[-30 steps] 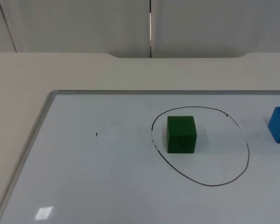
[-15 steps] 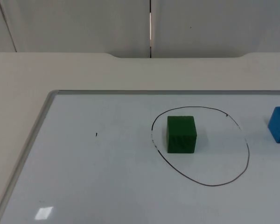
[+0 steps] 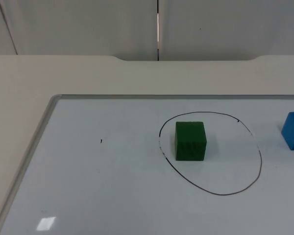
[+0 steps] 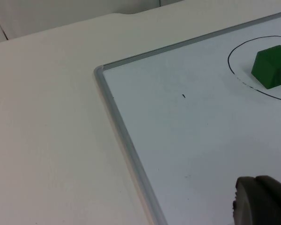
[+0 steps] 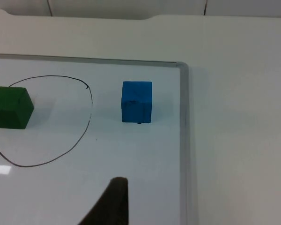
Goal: Push the two cubes into the marked area.
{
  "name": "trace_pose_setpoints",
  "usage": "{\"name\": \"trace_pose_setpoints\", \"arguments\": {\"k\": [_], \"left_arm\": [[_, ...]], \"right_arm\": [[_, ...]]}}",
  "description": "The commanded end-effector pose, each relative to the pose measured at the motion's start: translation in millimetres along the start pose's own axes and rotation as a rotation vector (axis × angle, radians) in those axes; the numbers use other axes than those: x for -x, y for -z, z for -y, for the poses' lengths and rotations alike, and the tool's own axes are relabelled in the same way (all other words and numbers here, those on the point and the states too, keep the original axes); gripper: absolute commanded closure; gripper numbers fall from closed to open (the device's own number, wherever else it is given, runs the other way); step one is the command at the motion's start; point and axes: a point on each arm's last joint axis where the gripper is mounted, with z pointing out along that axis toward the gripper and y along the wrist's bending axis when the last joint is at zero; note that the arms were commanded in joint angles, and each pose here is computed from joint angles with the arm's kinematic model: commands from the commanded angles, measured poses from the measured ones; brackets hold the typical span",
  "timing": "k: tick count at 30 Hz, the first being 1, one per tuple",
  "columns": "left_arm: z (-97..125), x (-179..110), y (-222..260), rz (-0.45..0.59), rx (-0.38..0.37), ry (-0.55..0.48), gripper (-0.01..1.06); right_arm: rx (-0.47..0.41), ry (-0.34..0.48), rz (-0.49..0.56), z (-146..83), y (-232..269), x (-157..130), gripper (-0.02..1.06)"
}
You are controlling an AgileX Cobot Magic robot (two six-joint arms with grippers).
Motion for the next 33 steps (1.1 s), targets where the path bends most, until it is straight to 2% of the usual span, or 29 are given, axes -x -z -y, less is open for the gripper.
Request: {"name": "trace_pose_setpoints", "arguments": {"k": [1, 22, 31, 33], "left_arm": [[0, 0, 0, 0.011, -0.005, 0.010, 1.05], [0, 0, 0, 0.011, -0.001, 0.008, 1.05], [0, 0, 0, 0.010, 0.001, 0.007, 1.05], [0, 0, 0, 0.010, 0.001, 0.007, 1.05]], "right_arm": [[-0.008, 0.011, 0.006, 0, 0, 0, -0.01], [-0.011, 0.013, 0.007, 1, -1, 4, 0.02], [-0.008, 0.006, -0.035, 1, -33, 69, 0.08], [-0.008, -0.022, -0.066, 1, -47, 85, 0.08]]}}
